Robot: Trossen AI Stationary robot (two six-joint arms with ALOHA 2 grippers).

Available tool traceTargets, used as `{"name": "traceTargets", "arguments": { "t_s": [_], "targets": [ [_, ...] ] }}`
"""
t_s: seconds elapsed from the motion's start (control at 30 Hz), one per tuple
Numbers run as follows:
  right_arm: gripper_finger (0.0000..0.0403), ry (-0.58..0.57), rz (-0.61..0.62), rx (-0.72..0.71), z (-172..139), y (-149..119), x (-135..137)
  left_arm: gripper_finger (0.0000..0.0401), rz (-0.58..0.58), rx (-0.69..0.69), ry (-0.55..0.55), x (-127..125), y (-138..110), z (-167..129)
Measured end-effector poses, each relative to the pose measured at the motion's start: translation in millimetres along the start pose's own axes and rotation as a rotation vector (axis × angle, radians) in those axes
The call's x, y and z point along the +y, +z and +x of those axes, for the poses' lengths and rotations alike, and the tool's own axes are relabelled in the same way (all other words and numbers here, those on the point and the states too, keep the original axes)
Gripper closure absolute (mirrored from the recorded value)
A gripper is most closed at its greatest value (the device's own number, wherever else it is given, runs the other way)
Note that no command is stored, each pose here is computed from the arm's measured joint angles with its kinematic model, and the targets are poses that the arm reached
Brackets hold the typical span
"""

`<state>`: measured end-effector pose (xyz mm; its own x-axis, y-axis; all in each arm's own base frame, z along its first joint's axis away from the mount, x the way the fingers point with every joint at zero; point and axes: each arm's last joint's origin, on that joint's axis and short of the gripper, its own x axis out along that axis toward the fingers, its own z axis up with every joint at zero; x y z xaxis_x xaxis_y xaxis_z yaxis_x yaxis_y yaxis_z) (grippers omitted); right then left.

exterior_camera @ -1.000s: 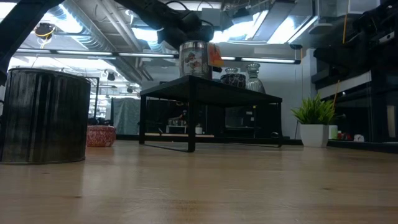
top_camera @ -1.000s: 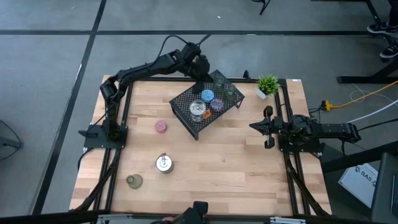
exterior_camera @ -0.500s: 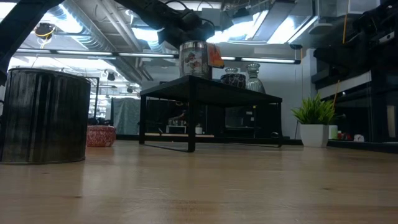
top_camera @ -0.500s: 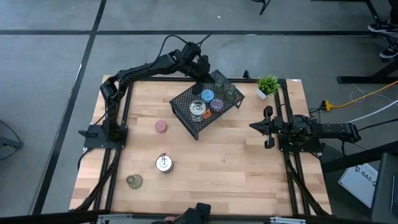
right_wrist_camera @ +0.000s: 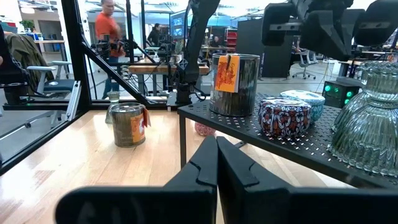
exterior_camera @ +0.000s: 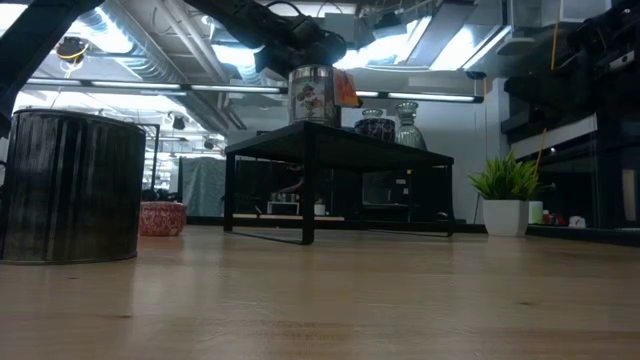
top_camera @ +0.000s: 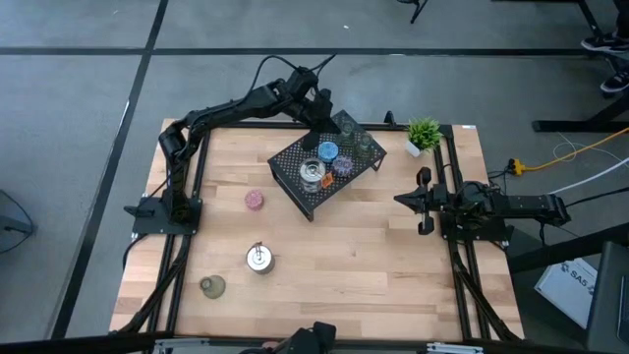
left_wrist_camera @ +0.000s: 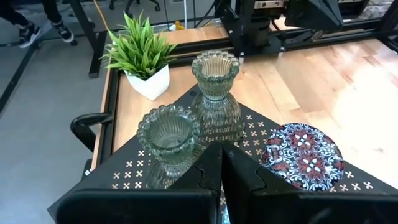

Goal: Pick & Place candle stick holders
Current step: Put the top green glass candle holder on the shelf aligned with the green glass candle holder

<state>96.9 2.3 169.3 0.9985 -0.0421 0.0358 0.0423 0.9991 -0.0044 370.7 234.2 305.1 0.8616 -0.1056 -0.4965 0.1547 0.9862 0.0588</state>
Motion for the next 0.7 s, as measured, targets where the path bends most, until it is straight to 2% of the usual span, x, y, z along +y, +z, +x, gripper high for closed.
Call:
{"name": "traceTargets", "arguments": {
  "t_s": [0.7],
  "targets": [
    [0.0402, 0.000, 0.000, 0.000, 0.0, 0.0, 0.0, 0.0400, 0.037, 0.023, -0.015, -7.1, -3.2, 7.2]
  ]
}}
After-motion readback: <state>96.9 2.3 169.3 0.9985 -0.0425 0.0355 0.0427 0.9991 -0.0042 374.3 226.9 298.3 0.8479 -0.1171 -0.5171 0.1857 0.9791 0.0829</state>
